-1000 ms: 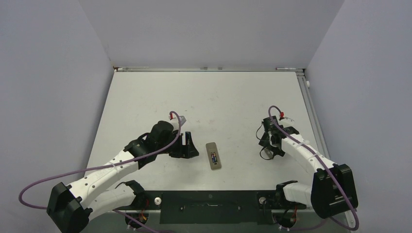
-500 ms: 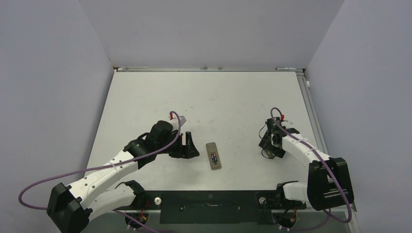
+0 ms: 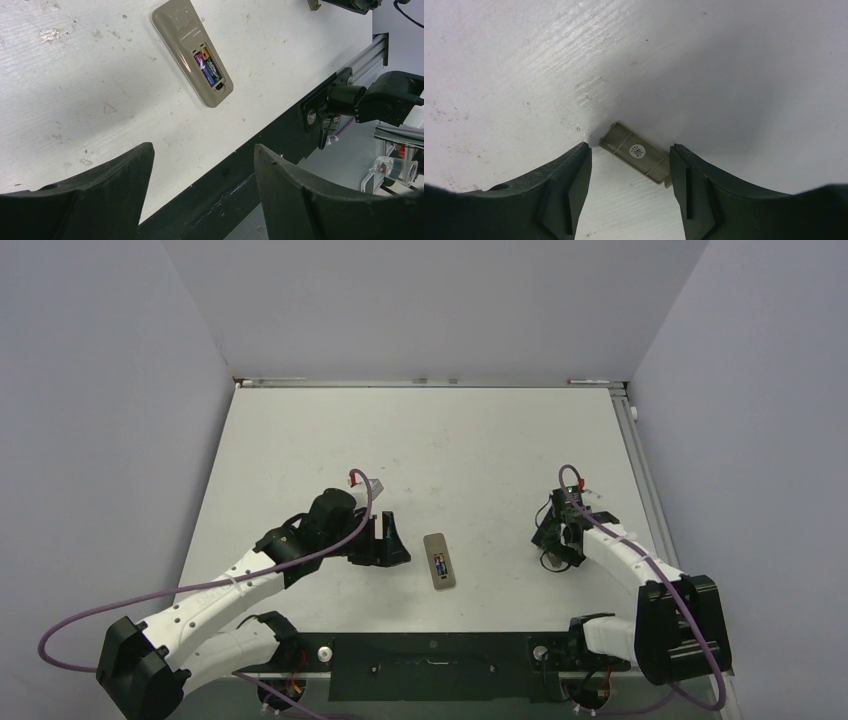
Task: Load the batteries into the remote control
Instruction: Pick up the battery cover at the center of the board.
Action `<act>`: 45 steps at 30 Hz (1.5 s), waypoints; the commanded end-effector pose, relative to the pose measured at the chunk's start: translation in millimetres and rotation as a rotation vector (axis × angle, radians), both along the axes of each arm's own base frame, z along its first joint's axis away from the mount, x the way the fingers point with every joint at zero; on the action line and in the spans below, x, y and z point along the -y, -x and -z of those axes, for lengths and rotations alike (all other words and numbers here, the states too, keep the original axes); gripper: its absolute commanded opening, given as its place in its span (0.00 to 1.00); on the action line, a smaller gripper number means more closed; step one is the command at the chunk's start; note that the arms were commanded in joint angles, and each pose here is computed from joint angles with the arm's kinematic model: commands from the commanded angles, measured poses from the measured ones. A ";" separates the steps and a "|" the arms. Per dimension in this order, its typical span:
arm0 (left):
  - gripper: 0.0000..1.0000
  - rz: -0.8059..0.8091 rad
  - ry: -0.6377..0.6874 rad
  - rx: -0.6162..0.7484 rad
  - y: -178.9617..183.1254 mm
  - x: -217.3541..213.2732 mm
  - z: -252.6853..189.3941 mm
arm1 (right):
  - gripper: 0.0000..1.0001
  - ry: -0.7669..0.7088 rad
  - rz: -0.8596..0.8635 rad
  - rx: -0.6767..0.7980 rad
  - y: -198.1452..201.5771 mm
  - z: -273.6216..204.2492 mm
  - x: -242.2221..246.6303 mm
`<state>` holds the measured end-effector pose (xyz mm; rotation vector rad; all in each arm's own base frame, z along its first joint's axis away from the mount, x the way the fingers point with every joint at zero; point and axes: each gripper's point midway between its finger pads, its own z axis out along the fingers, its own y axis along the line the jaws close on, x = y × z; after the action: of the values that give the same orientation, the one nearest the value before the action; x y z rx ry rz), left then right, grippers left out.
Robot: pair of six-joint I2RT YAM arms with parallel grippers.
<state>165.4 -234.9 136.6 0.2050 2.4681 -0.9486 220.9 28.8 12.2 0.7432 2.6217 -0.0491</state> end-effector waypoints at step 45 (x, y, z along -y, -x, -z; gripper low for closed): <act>0.72 0.018 0.022 0.013 -1.3 3.8 -2.8 | 0.29 0.001 -0.092 -0.003 33.1 5.3 -36.9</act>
<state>164.5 -234.7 134.4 0.2049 2.4762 -0.9486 193.4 71.5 11.5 0.6146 2.6337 0.0352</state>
